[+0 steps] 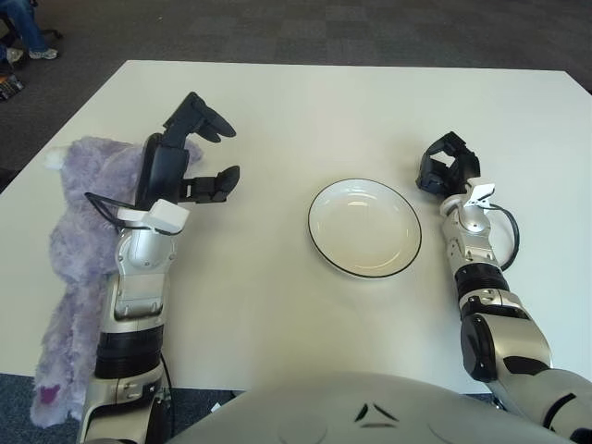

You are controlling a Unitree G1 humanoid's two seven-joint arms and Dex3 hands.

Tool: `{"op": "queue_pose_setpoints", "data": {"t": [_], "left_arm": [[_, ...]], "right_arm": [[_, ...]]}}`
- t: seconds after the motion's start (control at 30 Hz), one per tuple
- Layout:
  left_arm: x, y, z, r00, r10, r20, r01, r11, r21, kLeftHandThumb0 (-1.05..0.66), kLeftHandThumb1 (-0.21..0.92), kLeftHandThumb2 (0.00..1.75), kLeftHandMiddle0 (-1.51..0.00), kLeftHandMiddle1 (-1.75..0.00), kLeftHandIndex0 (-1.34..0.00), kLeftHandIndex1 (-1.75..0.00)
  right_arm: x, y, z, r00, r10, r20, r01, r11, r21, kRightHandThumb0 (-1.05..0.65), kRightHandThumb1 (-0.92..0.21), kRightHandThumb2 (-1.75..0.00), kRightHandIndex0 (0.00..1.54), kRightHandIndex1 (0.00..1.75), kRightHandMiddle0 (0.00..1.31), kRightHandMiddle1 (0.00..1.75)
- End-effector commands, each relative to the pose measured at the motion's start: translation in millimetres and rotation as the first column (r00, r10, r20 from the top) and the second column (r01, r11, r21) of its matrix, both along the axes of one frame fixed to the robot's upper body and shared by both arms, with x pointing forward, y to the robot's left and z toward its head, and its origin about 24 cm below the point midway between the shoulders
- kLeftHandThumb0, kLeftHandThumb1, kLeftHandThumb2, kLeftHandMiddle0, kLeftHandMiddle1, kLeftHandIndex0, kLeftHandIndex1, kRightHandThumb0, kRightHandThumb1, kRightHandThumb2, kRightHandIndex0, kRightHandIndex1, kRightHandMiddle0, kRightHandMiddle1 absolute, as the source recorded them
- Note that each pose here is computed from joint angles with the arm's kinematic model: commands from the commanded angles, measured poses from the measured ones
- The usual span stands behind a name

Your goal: Put the doll into the plate.

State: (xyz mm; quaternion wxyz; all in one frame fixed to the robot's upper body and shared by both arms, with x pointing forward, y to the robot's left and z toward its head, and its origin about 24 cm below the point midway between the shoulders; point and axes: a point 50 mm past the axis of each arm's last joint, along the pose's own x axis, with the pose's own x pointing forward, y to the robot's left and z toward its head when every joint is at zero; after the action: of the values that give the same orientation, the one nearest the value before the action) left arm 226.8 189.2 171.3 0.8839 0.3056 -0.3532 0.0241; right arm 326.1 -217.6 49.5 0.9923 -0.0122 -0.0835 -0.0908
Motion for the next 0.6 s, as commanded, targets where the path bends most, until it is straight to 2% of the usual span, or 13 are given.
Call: {"op": "queue_pose_setpoints", "data": {"t": [0.0, 0.23, 0.43, 0.57], "left_arm": [[-6.1, -2.5, 3.3, 1.0, 0.002, -0.015, -0.002, 1.0, 0.027, -0.01, 0.51, 1.1, -0.36, -1.75, -0.34, -1.75], [-12.6, -3.4, 7.6, 0.999, 0.007, -0.033, -0.006, 0.999, 0.035, -0.01, 0.52, 1.08, -0.36, -1.75, -0.34, -1.74], [-26.0, -0.4, 15.3, 0.999, 0.023, -0.025, -0.021, 0.998, 0.06, -0.01, 0.53, 1.07, -0.35, -1.75, -0.33, -1.74], [-31.3, 0.2, 18.2, 0.998, -0.003, -0.059, 0.006, 0.999, 0.044, -0.01, 0.54, 1.06, -0.34, -1.75, -0.33, -1.74]], "right_arm": [[-5.1, -1.4, -14.3, 0.998, -0.006, -0.056, 0.007, 1.0, 0.019, -0.46, -0.38, -1.24, 1.16, 1.75, 0.57, 1.75], [-4.0, -2.8, -14.0, 0.998, -0.006, -0.059, 0.007, 1.0, 0.008, -0.46, -0.39, -1.23, 1.15, 1.75, 0.56, 1.75], [-2.3, -2.8, -13.9, 0.998, -0.007, -0.069, 0.007, 1.0, 0.001, -0.45, -0.4, -1.21, 1.13, 1.75, 0.54, 1.75], [-1.4, -2.7, -13.7, 0.997, -0.006, -0.075, 0.006, 1.0, -0.004, -0.45, -0.41, -1.2, 1.13, 1.75, 0.54, 1.75]]}}
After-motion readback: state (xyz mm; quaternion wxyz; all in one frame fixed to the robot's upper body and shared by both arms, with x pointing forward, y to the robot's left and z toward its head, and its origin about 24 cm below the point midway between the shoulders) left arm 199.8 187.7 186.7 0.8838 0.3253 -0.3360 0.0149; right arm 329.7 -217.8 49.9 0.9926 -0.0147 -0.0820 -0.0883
